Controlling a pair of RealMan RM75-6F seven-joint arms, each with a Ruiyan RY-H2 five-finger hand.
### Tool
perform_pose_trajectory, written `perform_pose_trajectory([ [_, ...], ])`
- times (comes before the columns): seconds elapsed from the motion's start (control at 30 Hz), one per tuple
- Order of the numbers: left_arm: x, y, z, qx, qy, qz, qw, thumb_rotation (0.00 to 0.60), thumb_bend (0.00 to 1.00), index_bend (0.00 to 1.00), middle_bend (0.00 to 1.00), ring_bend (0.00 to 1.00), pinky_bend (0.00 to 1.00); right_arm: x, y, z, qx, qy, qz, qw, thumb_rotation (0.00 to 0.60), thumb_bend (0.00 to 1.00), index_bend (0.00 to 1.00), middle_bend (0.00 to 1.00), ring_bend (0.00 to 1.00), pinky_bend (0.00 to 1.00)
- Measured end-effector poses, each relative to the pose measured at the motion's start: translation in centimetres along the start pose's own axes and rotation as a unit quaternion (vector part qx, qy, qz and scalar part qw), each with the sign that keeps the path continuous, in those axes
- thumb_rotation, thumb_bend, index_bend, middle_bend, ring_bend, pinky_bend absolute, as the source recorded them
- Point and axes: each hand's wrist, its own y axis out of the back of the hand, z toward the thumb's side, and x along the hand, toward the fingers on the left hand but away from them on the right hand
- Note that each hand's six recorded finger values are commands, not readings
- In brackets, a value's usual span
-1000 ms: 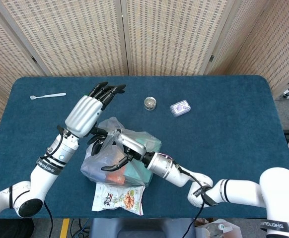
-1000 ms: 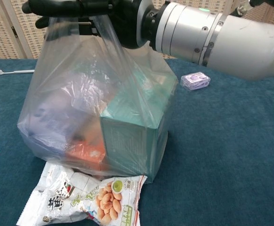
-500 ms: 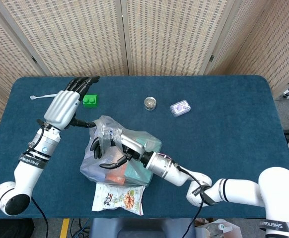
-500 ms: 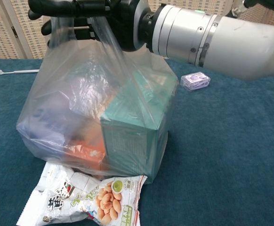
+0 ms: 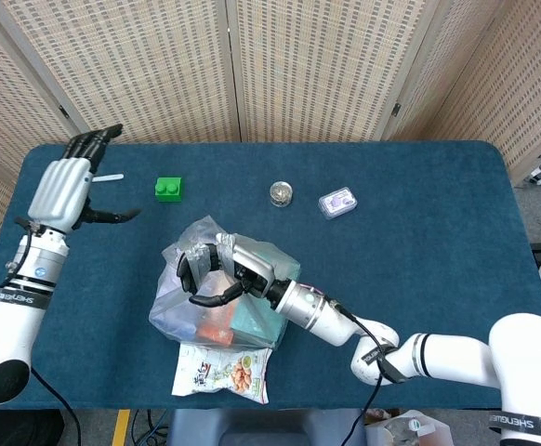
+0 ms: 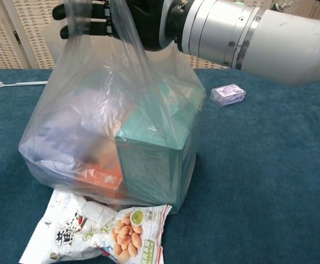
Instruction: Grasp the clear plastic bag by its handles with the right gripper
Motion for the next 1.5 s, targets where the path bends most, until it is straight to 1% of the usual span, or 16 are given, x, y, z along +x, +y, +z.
perform_pose_trajectory([
  [0.13,-0.5,1.0,-0.9,0.009,0.005,0.019,0.9998,0.600,0.00,0.00,0.11,0.06,0.04,-0.3,0.4,0.4,-0.051,0.006,-0.010,0.9986,0.600,0.28,0.52,0.59,0.55,0.59],
  [0.27,-1.3,1.8,-1.9,0.015,0.009,0.033,0.9993,0.600,0.00,0.00,0.11,0.06,0.04,-0.6,0.9,0.8,-0.104,0.009,-0.019,0.9944,0.600,0.28,0.53,0.59,0.56,0.60],
  [0.37,-1.9,2.5,-2.3,0.020,0.007,0.044,0.9988,0.600,0.00,0.00,0.11,0.06,0.04,-0.8,1.3,1.0,-0.135,0.010,-0.026,0.9904,0.600,0.28,0.53,0.60,0.56,0.61],
  [0.53,-3.1,3.1,-2.3,0.030,-0.005,0.057,0.9979,0.600,0.00,0.00,0.11,0.06,0.04,-1.1,1.6,1.4,-0.170,0.011,-0.030,0.9849,0.600,0.28,0.54,0.60,0.57,0.61],
  [0.63,-3.9,3.3,-2.2,0.042,-0.014,0.062,0.9971,0.600,0.00,0.00,0.11,0.06,0.04,-1.2,1.6,1.7,-0.195,0.012,-0.030,0.9803,0.600,0.28,0.54,0.60,0.57,0.61],
  [0.9,-5.8,3.6,-1.9,0.069,-0.038,0.071,0.9944,0.600,0.00,0.00,0.11,0.06,0.04,-1.7,1.7,2.5,-0.266,0.016,-0.026,0.9634,0.600,0.28,0.54,0.60,0.58,0.63],
  [0.97,-6.2,3.6,-2.0,0.076,-0.040,0.070,0.9939,0.600,0.00,0.00,0.11,0.06,0.04,-1.7,1.9,2.7,-0.277,0.016,-0.028,0.9603,0.600,0.28,0.54,0.60,0.58,0.64],
  [1.07,-6.8,3.5,-2.2,0.094,-0.040,0.067,0.9925,0.600,0.00,0.00,0.11,0.06,0.04,-1.7,2.1,3.1,-0.279,0.018,-0.032,0.9595,0.600,0.29,0.55,0.61,0.59,0.68],
  [1.27,-8.1,2.7,-3.5,0.122,-0.025,0.056,0.9907,0.600,0.00,0.02,0.11,0.06,0.04,-1.9,2.1,4.2,-0.276,0.024,-0.038,0.9601,0.600,0.32,0.60,0.64,0.63,0.73],
  [1.33,-8.5,2.4,-4.2,0.135,-0.018,0.051,0.9894,0.600,0.00,0.04,0.11,0.06,0.04,-2.0,2.0,4.5,-0.275,0.024,-0.039,0.9604,0.600,0.35,0.62,0.66,0.65,0.74],
  [1.5,-9.7,1.5,-6.1,0.169,0.003,0.039,0.9848,0.600,0.00,0.08,0.11,0.06,0.04,-2.3,1.6,5.7,-0.266,0.027,-0.039,0.9627,0.600,0.37,0.66,0.68,0.68,0.77],
])
